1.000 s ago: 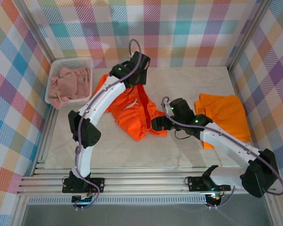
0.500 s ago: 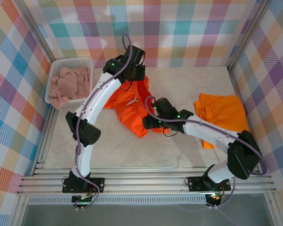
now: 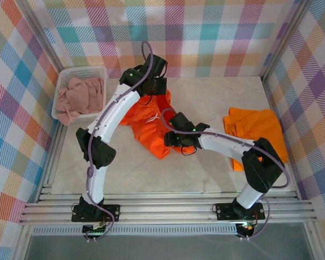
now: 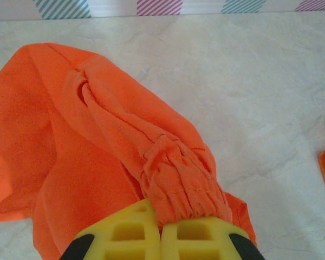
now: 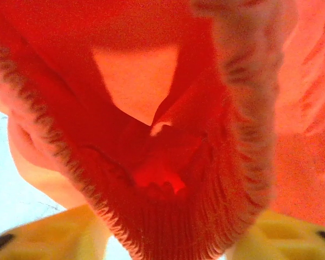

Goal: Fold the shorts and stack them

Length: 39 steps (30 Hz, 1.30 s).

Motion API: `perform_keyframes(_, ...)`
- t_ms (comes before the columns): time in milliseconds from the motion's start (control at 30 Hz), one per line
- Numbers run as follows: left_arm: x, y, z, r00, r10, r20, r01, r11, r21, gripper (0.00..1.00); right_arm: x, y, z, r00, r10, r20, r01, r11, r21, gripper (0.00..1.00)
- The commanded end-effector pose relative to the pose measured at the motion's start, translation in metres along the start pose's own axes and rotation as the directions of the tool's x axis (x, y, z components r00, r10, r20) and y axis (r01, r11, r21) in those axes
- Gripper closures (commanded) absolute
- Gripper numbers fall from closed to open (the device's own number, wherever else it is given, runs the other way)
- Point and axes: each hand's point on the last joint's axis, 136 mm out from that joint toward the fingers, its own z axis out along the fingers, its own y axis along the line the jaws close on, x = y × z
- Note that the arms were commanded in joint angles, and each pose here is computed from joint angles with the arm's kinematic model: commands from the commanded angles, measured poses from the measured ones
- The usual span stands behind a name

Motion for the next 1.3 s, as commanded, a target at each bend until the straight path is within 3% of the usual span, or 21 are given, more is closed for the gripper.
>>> perform_keyframes(0, -0.007, 0.012, -0.004, 0.999, -0.046, 0.025, 0.046, 0.999, -0.017, 1.00, -0.007, 0.018, -0.001, 1.000, 0.026, 0.006, -0.026, 0.998, -0.054, 0.64)
perform_keyframes(100, -0.011, 0.023, -0.005, 0.997, -0.069, 0.036, 0.070, 0.997, -0.037, 1.00, -0.013, 0.029, -0.008, 1.000, -0.002, 0.026, 0.004, 0.997, -0.075, 0.87)
perform_keyframes(233, -0.030, 0.050, -0.021, 0.989, -0.119, 0.093, 0.124, 0.991, -0.057, 1.00, -0.023, 0.068, -0.028, 0.996, -0.083, 0.043, 0.089, 0.980, -0.176, 1.00)
perform_keyframes(500, -0.093, 0.137, -0.103, 0.902, -0.279, 0.331, 0.316, 0.947, -0.062, 1.00, -0.024, 0.219, -0.092, 0.966, -0.237, 0.108, 0.258, 0.819, -0.513, 1.00)
perform_keyframes(667, -0.130, 0.184, -0.182, 0.787, -0.330, 0.521, 0.401, 0.916, -0.025, 1.00, -0.023, 0.320, -0.147, 0.952, -0.271, 0.145, 0.287, 0.617, -0.733, 1.00)
perform_keyframes(767, -0.146, 0.200, -0.227, 0.711, -0.341, 0.614, 0.422, 0.907, 0.015, 1.00, -0.037, 0.345, -0.190, 0.950, -0.243, 0.197, 0.297, 0.508, -0.809, 1.00)
perform_keyframes(867, -0.158, 0.197, -0.256, 0.655, -0.345, 0.673, 0.403, 0.912, 0.075, 1.00, -0.057, 0.334, -0.225, 0.941, -0.186, 0.283, 0.339, 0.487, -0.805, 1.00)
perform_keyframes(1000, -0.170, 0.174, -0.255, 0.630, -0.425, 0.650, 0.378, 0.899, 0.221, 1.00, -0.077, 0.277, -0.230, 0.956, -0.094, 0.279, 0.284, 0.538, -0.794, 1.00)
perform_keyframes(1100, -0.175, 0.137, -0.228, 0.665, -0.430, 0.611, 0.338, 0.902, 0.267, 1.00, -0.082, 0.208, -0.205, 0.972, -0.004, 0.233, 0.182, 0.639, -0.747, 1.00)
perform_keyframes(1267, -0.157, 0.049, -0.138, 0.795, -0.360, 0.488, 0.261, 0.929, 0.261, 1.00, -0.051, 0.077, -0.146, 0.986, 0.120, 0.112, -0.042, 0.844, -0.535, 1.00)
